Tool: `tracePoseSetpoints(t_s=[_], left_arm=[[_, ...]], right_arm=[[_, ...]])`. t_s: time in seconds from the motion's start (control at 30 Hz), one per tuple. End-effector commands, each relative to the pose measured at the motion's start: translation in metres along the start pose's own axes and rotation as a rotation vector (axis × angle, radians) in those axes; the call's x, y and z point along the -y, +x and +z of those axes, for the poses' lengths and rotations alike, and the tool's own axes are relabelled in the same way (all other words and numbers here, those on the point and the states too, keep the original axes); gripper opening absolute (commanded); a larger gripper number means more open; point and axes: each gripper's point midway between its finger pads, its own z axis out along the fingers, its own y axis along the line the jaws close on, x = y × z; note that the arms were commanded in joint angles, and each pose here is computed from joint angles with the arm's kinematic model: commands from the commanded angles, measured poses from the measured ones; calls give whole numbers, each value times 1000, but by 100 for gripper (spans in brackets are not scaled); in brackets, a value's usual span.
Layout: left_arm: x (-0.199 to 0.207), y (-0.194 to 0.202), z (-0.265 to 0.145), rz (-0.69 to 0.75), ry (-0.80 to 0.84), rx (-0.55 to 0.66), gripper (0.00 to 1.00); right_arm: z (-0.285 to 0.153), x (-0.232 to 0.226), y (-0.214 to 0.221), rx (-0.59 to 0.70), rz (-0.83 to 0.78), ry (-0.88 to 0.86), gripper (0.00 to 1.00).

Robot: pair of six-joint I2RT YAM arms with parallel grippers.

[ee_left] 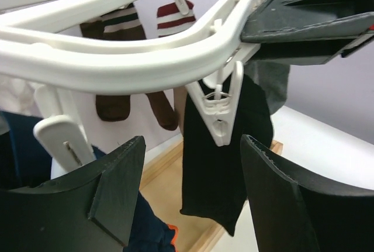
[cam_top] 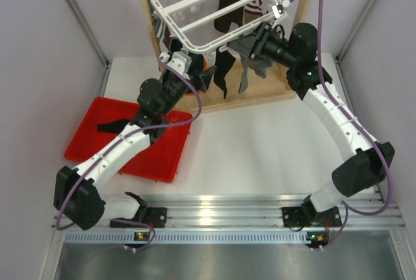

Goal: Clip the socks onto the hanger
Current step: Clamp the sock onto the hanger, then open the clamp at the hanger.

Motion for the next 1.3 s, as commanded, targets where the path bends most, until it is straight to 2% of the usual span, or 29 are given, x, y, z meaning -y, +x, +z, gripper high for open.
tracePoseSetpoints(t_s=[0.0, 0.17, 0.3, 0.63, 0.67, 0.73, 0.77, 0.93, 1.1, 1.27], left_arm=[[13, -39, 7, 17, 85, 149, 72], [12, -39, 14, 9, 86, 158, 72], [8, -41, 18, 7, 68, 167, 68], [12, -56, 11, 6, 94, 184, 38], [12, -55, 10, 10, 97, 177, 33], [14, -54, 8, 18, 109, 168, 27], [16, -54, 7, 23, 118, 164, 18], [19, -45, 1, 82, 144, 126, 2], [16, -43, -2, 195, 146, 105, 0], [10, -32, -2, 229, 151, 33, 0]], right_arm=[[-9, -15, -11, 24, -65, -47, 32], [-8, -15, -10, 19, -70, -47, 32], [-9, -16, -11, 20, -73, -50, 31], [-7, -11, -10, 21, -86, -31, 31], [-6, -12, -9, 19, -85, -33, 32], [-6, -14, -10, 18, -95, -38, 35], [-6, -15, -10, 18, -100, -40, 39], [-12, -16, -12, 8, -162, -30, 49], [-22, -26, -13, -19, -201, -37, 53], [-30, -42, -8, -40, -240, -108, 48]])
